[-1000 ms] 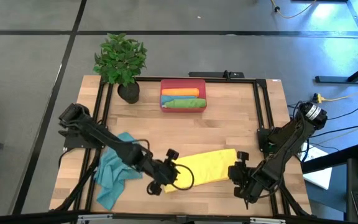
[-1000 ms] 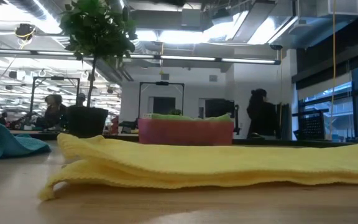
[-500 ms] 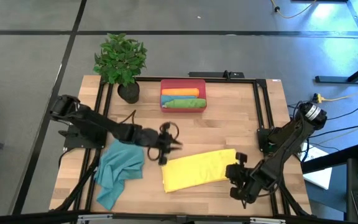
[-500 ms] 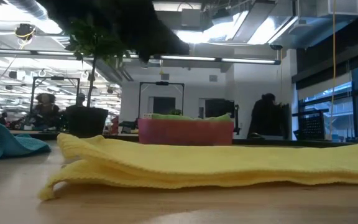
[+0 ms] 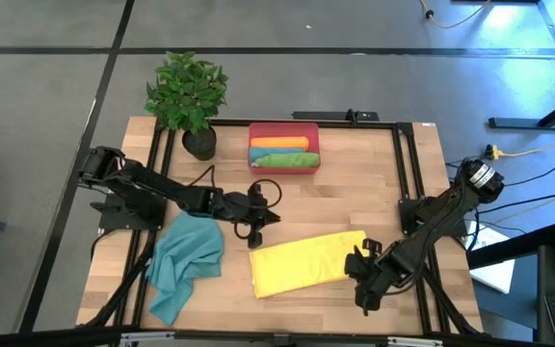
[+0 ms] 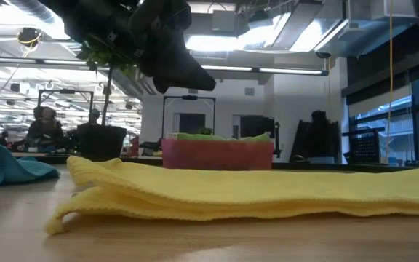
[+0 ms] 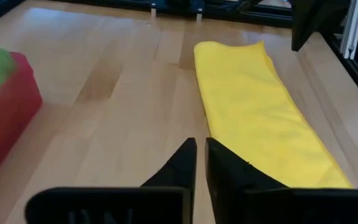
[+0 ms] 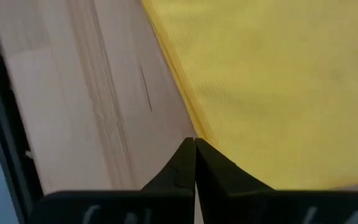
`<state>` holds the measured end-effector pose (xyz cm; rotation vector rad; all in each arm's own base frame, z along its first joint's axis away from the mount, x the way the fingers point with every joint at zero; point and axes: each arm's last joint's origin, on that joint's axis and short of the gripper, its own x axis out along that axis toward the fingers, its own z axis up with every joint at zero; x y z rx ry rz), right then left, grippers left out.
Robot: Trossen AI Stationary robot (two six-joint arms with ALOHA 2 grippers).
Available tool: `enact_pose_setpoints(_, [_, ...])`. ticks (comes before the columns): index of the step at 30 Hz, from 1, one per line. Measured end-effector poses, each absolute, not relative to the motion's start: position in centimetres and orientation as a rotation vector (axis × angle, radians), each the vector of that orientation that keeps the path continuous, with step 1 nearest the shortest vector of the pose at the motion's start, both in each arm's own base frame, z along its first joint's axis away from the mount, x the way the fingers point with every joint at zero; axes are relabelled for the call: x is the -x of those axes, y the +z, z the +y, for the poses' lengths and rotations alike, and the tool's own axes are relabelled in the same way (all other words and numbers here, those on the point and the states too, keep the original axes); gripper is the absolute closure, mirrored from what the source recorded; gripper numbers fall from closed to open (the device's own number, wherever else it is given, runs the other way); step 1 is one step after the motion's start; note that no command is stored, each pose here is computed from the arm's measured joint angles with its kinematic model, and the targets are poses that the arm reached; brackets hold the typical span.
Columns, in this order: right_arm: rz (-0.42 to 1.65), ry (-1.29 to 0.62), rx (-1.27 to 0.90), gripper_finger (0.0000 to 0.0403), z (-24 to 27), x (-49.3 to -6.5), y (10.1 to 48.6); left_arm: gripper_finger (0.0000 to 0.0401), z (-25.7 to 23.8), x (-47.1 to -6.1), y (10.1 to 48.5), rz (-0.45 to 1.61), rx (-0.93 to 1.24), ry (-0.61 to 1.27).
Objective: Roll microfiber towels into tight, uniform cylinder then place into a basket
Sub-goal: Fold the yellow towel
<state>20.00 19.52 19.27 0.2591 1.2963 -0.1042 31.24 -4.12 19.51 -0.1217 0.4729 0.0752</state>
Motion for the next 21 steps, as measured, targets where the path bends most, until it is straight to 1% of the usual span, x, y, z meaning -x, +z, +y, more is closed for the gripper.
enact_pose_setpoints(2, [1.348,-0.099,-0.272,0.0398,19.3,-20.1,18.9,0.0387,-4.1,-31.2,19.5,0.478,0.121,0.077])
enact_pose_setpoints(5, [1.367,-0.104,-0.283,0.04,19.3,-20.4,18.6,0.0398,-4.1,-31.1,19.3,0.493,0.117,0.078])
enact_pose_setpoints(13, [1.45,-0.15,-0.3,0.0399,19.7,-20.6,16.8,0.04,-5.4,-30.5,18.5,0.587,0.097,0.053])
enact_pose_setpoints(21, [1.601,-0.187,-0.278,0.0398,20.2,-20.8,13.7,0.0401,-7.2,-29.1,16.4,0.788,0.146,0.088])
